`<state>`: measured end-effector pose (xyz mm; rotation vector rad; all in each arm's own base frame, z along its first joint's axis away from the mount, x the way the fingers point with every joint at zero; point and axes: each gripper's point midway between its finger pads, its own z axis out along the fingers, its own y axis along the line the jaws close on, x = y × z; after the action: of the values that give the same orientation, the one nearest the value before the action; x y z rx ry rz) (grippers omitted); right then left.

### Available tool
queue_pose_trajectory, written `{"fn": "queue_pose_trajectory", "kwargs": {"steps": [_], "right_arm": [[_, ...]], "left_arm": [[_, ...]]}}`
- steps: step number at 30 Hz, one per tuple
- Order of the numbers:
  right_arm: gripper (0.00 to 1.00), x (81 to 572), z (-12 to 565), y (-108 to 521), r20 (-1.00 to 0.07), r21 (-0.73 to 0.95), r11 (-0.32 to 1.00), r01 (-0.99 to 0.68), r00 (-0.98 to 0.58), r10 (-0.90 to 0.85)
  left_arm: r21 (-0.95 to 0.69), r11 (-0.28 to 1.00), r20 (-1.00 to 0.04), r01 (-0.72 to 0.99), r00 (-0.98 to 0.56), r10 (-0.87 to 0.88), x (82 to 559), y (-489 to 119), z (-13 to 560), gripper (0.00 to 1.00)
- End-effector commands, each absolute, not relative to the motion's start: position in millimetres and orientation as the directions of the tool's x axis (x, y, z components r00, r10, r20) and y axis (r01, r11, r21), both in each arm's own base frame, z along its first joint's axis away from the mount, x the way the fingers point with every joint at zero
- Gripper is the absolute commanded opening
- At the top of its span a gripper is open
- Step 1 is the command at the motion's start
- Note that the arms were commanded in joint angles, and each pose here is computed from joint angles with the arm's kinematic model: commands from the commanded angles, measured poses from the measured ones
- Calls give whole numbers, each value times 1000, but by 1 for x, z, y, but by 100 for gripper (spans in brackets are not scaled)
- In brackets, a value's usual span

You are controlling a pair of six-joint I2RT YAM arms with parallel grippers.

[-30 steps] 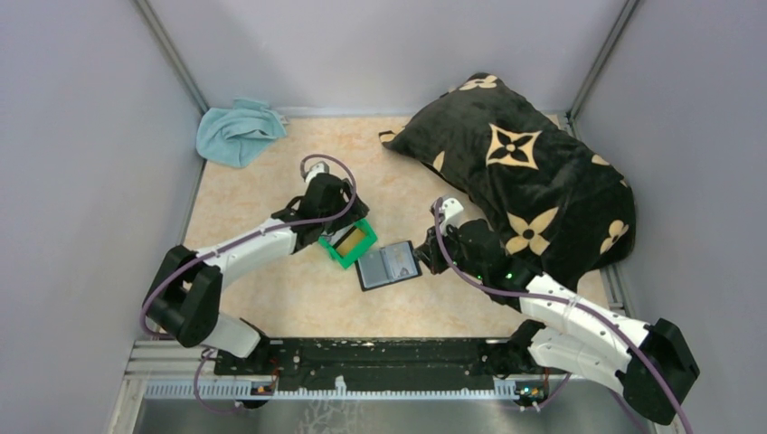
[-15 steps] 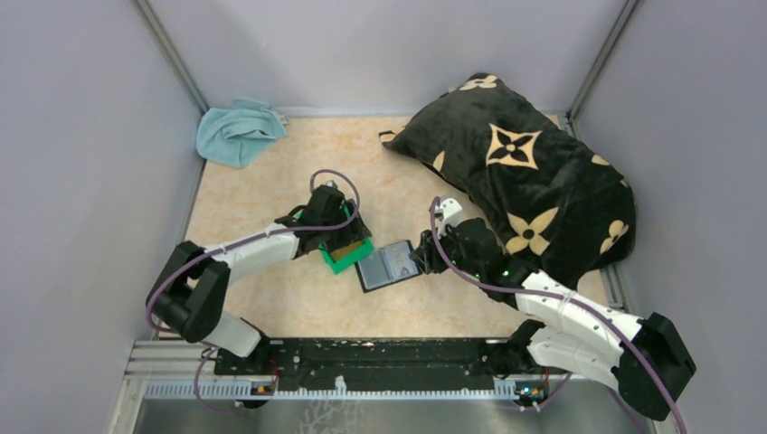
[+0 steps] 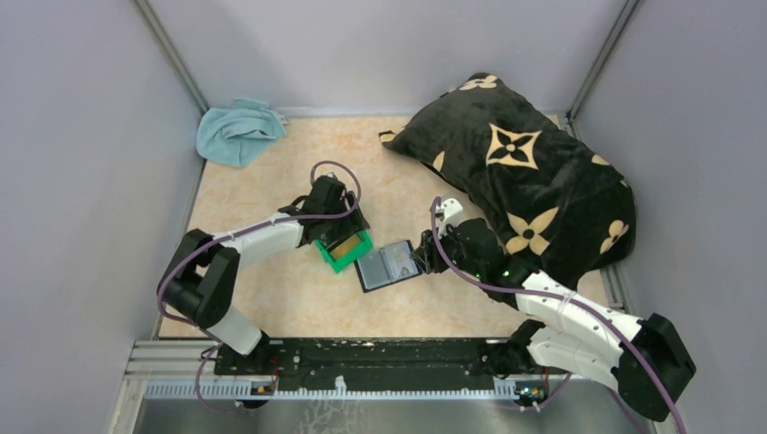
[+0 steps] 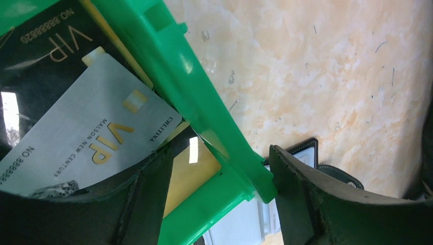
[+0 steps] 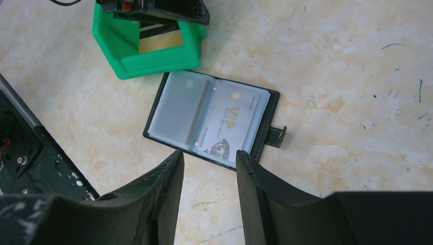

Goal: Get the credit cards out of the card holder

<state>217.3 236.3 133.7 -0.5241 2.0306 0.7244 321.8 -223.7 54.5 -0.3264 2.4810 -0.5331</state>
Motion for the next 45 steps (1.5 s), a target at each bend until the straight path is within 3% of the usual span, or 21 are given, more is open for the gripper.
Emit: {"fn": "queue_pose_trajectory", "kwargs": {"steps": [1,6,18,23,31,39,45], "right_arm": [[43,224,146,238,-882,287,732,-618,-469,-50],[41,226,145,236,-882,281,744,-606,-468,-48],[34,240,141,237,-872,258,776,-576,-484,-69],[0,254,116,238,-827,274,818,-506,-558,-69],[0,279,97,257,-791,321,816,-481,-610,-49],[0,282,56,265,-738,370,820,-437,-674,-26],[0,272,26,249,-702,354,853,-383,-712,-28]], "left_arm": [[-370,918,-496,-141,-806,-324,331,-208,45,76],[-373,914,-510,-158,-788,-344,337,-199,50,75],[-507,859,-596,-68,-693,-406,331,-202,134,77],[-595,804,-628,22,-637,-448,305,-208,147,69],[-599,755,-697,267,-638,-328,245,-273,138,71],[-643,749,-563,159,-761,-322,238,-293,72,74],[-686,718,-503,117,-789,-352,236,-302,53,71]]}}
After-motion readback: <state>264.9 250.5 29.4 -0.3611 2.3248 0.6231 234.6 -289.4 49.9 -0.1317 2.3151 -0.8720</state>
